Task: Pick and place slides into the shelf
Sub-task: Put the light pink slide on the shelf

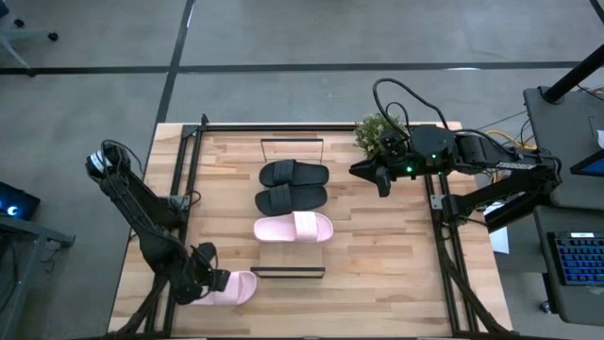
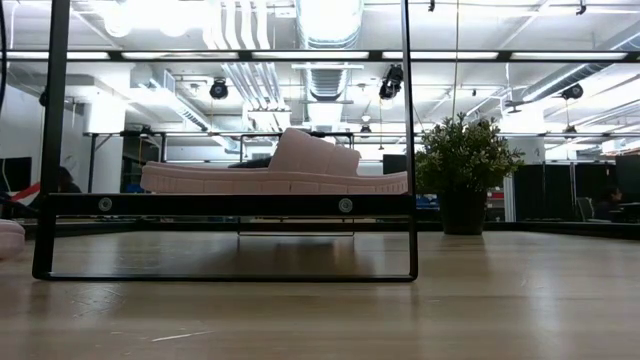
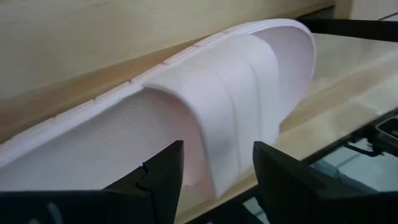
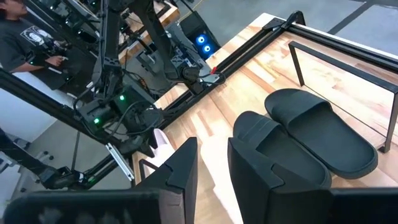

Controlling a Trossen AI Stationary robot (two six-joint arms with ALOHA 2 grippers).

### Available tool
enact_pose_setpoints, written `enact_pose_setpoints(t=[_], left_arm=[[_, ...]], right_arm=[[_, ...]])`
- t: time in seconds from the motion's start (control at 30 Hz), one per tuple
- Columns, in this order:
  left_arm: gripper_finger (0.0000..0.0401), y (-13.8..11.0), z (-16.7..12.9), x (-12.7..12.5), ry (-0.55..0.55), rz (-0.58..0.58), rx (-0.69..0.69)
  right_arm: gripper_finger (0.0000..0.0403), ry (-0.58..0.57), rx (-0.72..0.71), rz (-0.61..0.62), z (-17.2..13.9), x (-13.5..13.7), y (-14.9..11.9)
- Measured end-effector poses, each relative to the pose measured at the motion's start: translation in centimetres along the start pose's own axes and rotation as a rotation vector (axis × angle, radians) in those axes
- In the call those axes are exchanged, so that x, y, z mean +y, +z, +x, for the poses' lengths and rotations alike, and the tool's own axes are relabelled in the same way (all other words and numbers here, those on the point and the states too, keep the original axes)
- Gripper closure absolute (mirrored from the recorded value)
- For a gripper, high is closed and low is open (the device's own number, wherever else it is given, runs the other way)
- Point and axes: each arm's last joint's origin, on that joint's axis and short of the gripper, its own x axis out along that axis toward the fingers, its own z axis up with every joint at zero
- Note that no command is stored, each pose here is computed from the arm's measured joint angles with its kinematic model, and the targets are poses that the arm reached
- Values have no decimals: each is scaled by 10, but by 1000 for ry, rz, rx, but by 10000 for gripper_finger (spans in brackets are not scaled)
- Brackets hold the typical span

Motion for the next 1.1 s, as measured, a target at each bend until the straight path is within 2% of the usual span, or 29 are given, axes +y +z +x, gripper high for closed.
enact_pose_setpoints(t=[0.2, 0.5, 0.93, 1.1], left_arm=[[224, -2, 10, 1, 18, 7, -24], [224, -8, 25, -4, -53, 7, -41], [224, -10, 32, -7, -115, 20, -45], [251, -8, 28, -5, -123, 28, -39]], right_arm=[[330, 0, 0, 0, 0, 0, 0], [321, 0, -1, 15, 0, 0, 0], [331, 1, -1, 16, 0, 0, 0], [325, 1, -1, 16, 0, 0, 0]])
